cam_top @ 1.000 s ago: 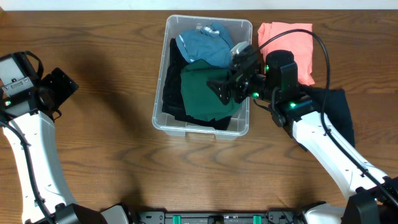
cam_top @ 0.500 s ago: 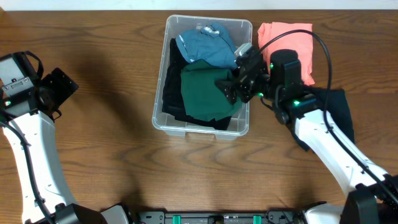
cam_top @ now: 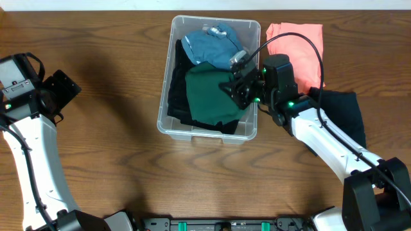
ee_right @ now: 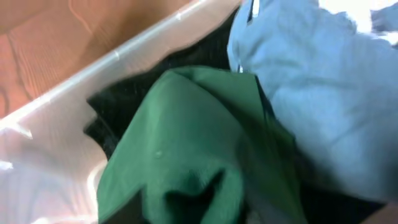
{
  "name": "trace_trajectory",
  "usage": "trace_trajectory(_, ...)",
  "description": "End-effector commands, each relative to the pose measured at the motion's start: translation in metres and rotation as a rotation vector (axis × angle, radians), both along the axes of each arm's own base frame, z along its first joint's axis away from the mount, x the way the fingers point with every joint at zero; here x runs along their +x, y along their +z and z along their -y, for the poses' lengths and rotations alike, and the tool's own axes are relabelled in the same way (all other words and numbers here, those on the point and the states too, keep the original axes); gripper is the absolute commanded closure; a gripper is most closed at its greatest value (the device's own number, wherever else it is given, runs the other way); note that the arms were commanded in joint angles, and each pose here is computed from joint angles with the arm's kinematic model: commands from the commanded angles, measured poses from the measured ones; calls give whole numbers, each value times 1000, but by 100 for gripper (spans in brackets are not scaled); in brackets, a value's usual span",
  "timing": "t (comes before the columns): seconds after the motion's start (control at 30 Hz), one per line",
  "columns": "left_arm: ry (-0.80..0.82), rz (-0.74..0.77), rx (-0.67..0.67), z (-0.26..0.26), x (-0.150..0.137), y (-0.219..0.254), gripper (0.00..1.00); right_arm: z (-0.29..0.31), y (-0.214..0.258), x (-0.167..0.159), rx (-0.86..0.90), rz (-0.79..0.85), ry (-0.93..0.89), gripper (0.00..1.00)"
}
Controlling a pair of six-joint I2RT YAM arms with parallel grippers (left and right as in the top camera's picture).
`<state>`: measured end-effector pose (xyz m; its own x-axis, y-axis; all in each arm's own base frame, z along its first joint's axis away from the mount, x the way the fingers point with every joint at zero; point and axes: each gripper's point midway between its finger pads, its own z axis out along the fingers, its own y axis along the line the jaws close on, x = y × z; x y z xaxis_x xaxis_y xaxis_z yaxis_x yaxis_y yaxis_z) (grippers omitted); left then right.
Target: Pack container
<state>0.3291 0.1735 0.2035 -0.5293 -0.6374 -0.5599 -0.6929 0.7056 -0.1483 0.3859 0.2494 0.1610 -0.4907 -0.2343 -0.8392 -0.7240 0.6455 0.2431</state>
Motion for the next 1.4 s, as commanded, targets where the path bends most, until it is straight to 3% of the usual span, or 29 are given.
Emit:
trace_trajectory(0.0,-5,12,22,-3,-1,8,2,-10,15,-1,96,-46,-7,81)
trace_trajectory(0.2,-5,12,22,-3,-1,8,2,-19,29,-6,208,-152,-9,98)
trace_trajectory(0.37,-5,12,22,-3,-1,8,2,-31,54,-20,383,-343,17,99)
trace_trajectory(0.57,-5,12,22,-3,-1,8,2,-38,115,-40,566,-392,106,99)
trace_trajectory(0.73,-5,12,22,-3,-1,8,2,-29,140,-47,623,-429,70,99)
trace_trajectory(1.03,-5,12,22,-3,-1,8,2,-5,88,-36,551,-604,-144,99)
trace_trajectory(1.37,-5,12,22,-3,-1,8,2,-8,50,-15,479,-534,-167,99)
